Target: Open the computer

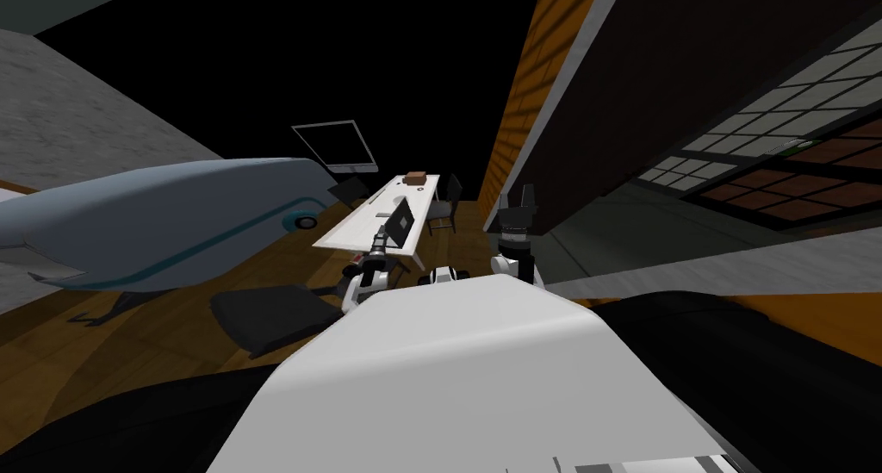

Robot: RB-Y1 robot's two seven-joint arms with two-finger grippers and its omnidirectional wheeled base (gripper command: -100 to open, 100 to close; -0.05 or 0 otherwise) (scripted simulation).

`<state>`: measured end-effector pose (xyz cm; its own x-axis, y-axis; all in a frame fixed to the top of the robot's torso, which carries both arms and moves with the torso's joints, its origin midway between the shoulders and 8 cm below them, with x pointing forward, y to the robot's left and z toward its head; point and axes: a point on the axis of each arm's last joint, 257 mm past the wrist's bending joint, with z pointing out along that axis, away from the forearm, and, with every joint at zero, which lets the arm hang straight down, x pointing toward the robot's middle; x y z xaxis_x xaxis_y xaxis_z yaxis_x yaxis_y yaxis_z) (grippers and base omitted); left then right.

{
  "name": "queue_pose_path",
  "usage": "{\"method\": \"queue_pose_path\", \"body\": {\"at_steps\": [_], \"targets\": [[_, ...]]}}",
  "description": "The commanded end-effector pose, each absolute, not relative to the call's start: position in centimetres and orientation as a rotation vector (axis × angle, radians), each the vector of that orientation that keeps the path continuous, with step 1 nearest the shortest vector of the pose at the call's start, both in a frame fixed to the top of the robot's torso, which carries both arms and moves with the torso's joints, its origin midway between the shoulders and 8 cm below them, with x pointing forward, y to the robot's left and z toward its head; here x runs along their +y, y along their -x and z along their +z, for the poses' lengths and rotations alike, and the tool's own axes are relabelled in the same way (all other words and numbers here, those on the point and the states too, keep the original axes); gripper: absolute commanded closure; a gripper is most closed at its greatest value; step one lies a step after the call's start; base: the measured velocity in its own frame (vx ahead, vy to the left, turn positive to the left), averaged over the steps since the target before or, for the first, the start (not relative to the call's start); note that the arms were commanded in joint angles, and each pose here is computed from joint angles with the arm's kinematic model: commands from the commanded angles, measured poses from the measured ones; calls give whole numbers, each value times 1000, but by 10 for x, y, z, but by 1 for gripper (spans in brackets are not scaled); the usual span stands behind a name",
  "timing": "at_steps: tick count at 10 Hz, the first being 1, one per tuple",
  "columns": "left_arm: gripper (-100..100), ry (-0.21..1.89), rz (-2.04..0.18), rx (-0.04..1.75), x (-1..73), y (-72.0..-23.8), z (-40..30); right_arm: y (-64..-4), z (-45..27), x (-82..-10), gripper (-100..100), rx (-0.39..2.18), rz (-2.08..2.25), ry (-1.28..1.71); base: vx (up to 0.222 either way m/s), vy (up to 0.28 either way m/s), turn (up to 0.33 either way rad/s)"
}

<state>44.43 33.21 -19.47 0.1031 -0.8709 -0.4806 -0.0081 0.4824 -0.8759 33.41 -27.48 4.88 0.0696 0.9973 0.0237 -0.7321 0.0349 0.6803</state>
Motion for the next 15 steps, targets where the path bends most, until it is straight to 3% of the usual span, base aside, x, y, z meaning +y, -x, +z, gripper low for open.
{"method": "queue_pose_path", "body": {"at_steps": [1,2,3,15], "targets": [[-100,869,-749,1338,336,-445,-201,-334,49,-275,0,542,1434,-618,47,-27,0],[-100,870,-746,1341,336,-445,-202,-334,49,-275,0,542,1434,-617,12,-6,1],[100,870,-746,1341,336,-445,-201,-334,49,-275,0,542,1434,-617,5,-2,2],[100,1313,-1041,1263,299,-458,-227,-334,49,-275,0,542,1433,-617,3,121,-19]]}}
